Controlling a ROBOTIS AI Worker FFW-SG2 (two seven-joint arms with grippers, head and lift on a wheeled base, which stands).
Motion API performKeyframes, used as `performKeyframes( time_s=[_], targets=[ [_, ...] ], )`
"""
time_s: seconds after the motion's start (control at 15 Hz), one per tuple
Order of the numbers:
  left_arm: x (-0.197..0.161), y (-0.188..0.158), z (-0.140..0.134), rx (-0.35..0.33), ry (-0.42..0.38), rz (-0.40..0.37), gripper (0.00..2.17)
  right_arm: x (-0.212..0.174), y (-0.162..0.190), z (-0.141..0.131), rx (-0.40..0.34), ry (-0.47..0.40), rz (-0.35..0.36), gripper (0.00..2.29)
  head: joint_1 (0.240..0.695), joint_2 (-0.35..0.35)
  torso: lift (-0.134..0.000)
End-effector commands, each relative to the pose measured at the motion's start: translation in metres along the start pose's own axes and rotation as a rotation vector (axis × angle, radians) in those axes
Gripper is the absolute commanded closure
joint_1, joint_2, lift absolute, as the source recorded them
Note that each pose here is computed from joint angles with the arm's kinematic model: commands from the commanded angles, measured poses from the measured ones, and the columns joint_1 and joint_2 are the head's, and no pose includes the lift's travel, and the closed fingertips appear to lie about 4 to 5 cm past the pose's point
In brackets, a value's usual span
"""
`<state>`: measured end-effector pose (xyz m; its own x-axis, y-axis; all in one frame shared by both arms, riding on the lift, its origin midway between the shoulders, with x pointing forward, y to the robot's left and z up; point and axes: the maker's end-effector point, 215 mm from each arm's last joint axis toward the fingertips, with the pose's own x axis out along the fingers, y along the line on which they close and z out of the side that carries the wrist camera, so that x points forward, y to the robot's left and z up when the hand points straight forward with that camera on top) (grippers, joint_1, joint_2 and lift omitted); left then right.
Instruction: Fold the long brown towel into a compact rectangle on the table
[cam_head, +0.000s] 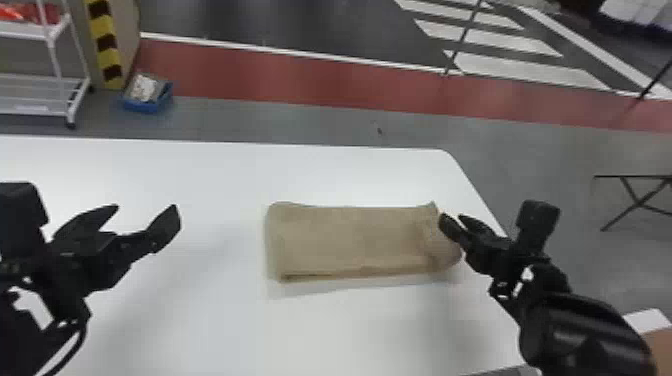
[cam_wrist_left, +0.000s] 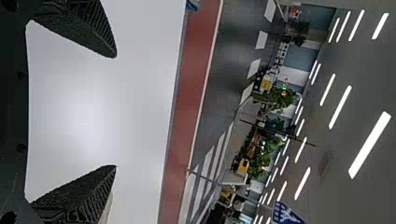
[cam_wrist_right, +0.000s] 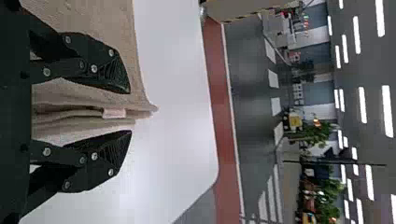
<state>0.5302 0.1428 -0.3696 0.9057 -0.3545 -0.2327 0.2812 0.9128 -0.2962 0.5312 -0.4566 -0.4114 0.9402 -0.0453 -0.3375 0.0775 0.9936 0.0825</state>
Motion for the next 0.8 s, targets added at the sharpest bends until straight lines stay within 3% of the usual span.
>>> performKeyframes(
  time_s=[0.0, 0.13, 0.2, 0.53, 0.73],
  targets=[
    [0.000, -0.002, 0.000, -0.003, 0.000, -0.002, 0.03, -0.027, -0.018, 0.050, -0.040, -0.174, -0.044, 0.04, 0.695, -0.309, -0.124],
    [0.007, -0.017, -0.006, 0.000, 0.013, -0.002, 0.03, -0.054, -0.031, 0.088, -0.029, -0.305, -0.065, 0.05, 0.695, -0.333, -0.124],
    [0.011, -0.033, -0.008, 0.011, 0.018, -0.006, 0.03, -0.062, -0.040, 0.093, -0.030, -0.318, -0.079, 0.06, 0.695, -0.344, -0.124],
    [0.041, -0.117, -0.059, -0.052, 0.102, -0.086, 0.10, -0.102, -0.053, 0.090, -0.086, -0.363, -0.106, 0.07, 0.695, -0.350, -0.124],
    [0.058, -0.154, -0.081, -0.061, 0.104, -0.101, 0.16, -0.134, -0.078, 0.078, -0.045, -0.396, -0.145, 0.07, 0.695, -0.350, -0.124]
  ],
)
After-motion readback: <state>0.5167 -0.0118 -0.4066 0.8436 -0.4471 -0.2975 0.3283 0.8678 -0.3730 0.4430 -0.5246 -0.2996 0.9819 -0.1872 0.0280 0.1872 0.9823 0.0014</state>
